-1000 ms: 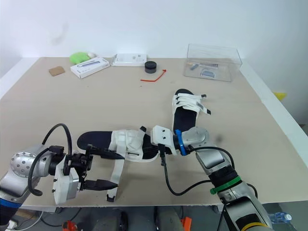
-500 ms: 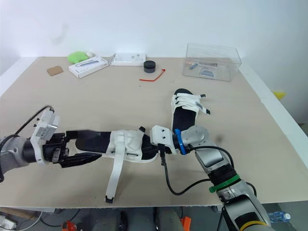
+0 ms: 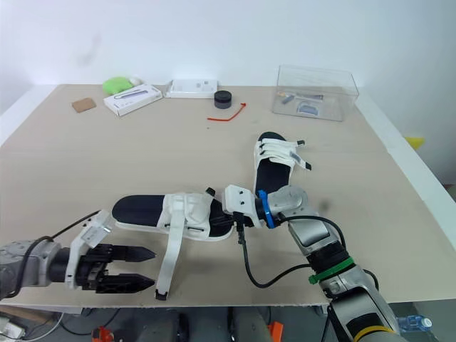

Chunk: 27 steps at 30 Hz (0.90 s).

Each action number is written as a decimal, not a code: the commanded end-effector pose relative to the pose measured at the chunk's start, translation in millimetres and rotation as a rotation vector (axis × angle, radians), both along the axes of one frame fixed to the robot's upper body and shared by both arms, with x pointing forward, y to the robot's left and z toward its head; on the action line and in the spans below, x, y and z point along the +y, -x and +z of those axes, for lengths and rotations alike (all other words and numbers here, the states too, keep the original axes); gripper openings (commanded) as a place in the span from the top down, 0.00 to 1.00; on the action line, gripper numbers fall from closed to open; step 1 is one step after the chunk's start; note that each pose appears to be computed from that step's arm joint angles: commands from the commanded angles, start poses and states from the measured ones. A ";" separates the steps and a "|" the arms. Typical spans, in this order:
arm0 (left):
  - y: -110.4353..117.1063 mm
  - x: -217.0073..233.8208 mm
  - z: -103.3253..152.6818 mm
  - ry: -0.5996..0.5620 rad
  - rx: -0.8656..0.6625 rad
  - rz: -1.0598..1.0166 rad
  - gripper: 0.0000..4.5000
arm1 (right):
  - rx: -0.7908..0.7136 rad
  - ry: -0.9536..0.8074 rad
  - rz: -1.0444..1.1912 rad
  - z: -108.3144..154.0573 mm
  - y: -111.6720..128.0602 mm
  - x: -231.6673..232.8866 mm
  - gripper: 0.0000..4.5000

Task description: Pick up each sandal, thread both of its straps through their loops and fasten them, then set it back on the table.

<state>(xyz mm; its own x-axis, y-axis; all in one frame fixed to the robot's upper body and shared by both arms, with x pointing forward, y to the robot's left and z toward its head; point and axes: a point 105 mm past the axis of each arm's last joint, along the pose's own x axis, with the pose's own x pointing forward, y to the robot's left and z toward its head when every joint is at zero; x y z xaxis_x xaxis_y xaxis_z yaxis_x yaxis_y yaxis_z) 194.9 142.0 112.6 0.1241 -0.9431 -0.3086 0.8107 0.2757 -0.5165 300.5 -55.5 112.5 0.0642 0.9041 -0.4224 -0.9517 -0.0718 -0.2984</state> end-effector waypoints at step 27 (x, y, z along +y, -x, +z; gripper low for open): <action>-15.1 -3.5 11.3 0.062 0.122 -0.012 0.99 | -0.043 -0.006 -0.003 9.6 -2.9 0.3 1.00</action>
